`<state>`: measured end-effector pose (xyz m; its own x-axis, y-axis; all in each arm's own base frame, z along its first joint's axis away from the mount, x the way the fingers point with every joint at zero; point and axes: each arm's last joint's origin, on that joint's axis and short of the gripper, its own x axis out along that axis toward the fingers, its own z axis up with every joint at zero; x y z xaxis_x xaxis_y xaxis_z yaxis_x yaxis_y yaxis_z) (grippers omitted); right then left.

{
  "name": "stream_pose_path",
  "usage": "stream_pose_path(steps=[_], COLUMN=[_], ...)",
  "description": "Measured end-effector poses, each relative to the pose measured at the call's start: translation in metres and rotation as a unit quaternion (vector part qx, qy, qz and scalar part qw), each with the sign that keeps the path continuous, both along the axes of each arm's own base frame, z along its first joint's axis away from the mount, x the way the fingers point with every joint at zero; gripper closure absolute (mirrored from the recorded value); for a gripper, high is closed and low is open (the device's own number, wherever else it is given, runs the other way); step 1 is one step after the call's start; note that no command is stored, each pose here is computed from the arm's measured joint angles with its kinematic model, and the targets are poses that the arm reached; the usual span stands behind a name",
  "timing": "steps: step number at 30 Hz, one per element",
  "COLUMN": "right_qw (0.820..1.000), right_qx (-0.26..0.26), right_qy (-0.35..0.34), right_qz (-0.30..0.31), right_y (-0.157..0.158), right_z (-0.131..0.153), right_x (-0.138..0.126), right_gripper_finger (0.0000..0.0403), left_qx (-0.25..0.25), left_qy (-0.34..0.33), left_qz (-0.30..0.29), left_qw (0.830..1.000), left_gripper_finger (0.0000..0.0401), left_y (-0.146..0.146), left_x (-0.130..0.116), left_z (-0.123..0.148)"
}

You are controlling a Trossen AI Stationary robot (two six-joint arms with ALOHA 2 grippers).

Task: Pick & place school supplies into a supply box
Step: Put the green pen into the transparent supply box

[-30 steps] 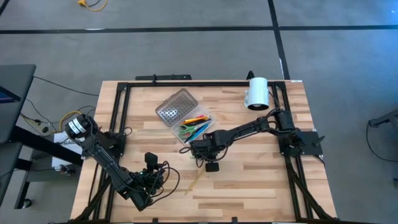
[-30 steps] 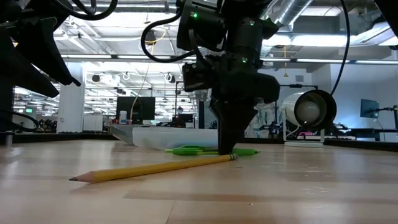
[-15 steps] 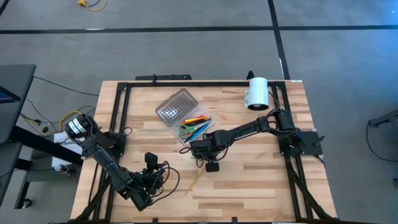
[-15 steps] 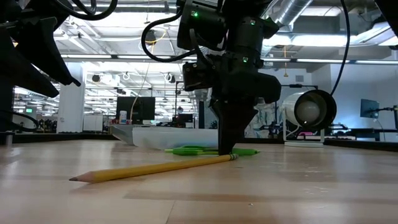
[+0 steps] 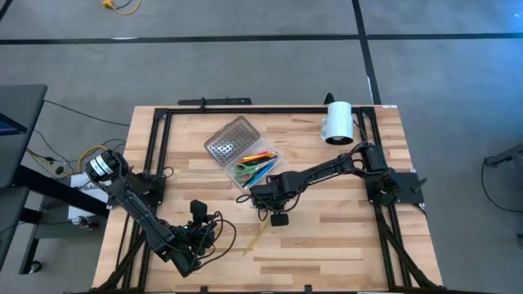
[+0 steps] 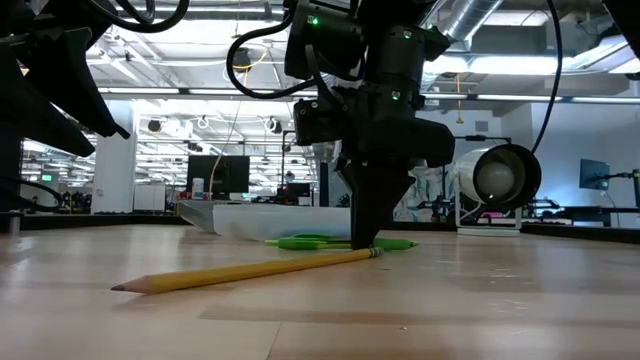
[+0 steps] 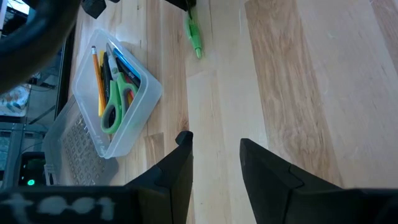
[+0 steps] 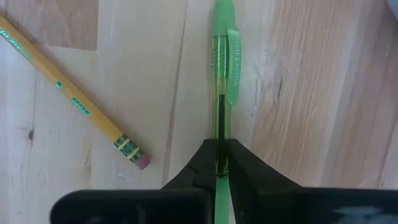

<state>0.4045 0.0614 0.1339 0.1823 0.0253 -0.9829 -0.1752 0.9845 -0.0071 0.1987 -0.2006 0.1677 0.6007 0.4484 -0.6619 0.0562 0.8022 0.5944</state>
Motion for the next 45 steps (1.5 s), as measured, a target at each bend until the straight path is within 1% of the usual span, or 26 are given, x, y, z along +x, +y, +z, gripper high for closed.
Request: stream_pose_path(steps=[4, 15, 22, 28, 30, 35, 41, 45], right_qw=[1.0, 1.0, 1.0, 0.999, 0.998, 0.998, 0.997, 0.998], right_qx=[0.0, -0.003, -0.022, -0.05, -0.057, -0.069, -0.07, -0.068], right_qy=[0.0, 0.0, 0.0, 0.005, -0.005, -0.001, -0.001, -0.01], right_qz=[0.0, 0.008, 0.021, 0.016, 0.013, 0.013, 0.014, 0.014], right_y=[0.0, 0.002, 0.007, 0.006, 0.006, 0.005, 0.005, 0.005], right_z=[0.0, 0.0, 0.004, 0.013, 0.017, 0.016, 0.017, 0.023], right_x=[0.0, 0.0, -0.004, -0.009, -0.009, -0.009, -0.009, -0.009], right_gripper_finger=[0.0391, 0.0395, 0.0396, 0.0396, 0.0396, 0.0396, 0.0396, 0.0396], left_qx=[0.0, 0.0, 0.0, 0.0, 0.0, 0.0, 0.0, 0.0], left_qy=[0.0, 0.0, 0.0, 0.0, 0.0, 0.0, 0.0, 0.0], left_qz=[0.0, 0.0, 0.0, 0.0, 0.0, 0.0, 0.0, 0.0], left_qw=[1.0, 1.0, 1.0, 1.0, 1.0, 1.0, 1.0, 1.0], left_gripper_finger=[0.0278, 0.0278, 0.0278, 0.0278, 0.0278, 0.0278, 0.0278, 0.0278], left_y=[0.0, 0.0, 0.0, 0.0, 0.0, 0.0, 0.0, 0.0], left_x=[0.0, 0.0, 0.0, 0.0, 0.0, 0.0, 0.0, 0.0], left_z=[0.0, 0.0, 0.0, 0.0, 0.0, 0.0, 0.0, 0.0])
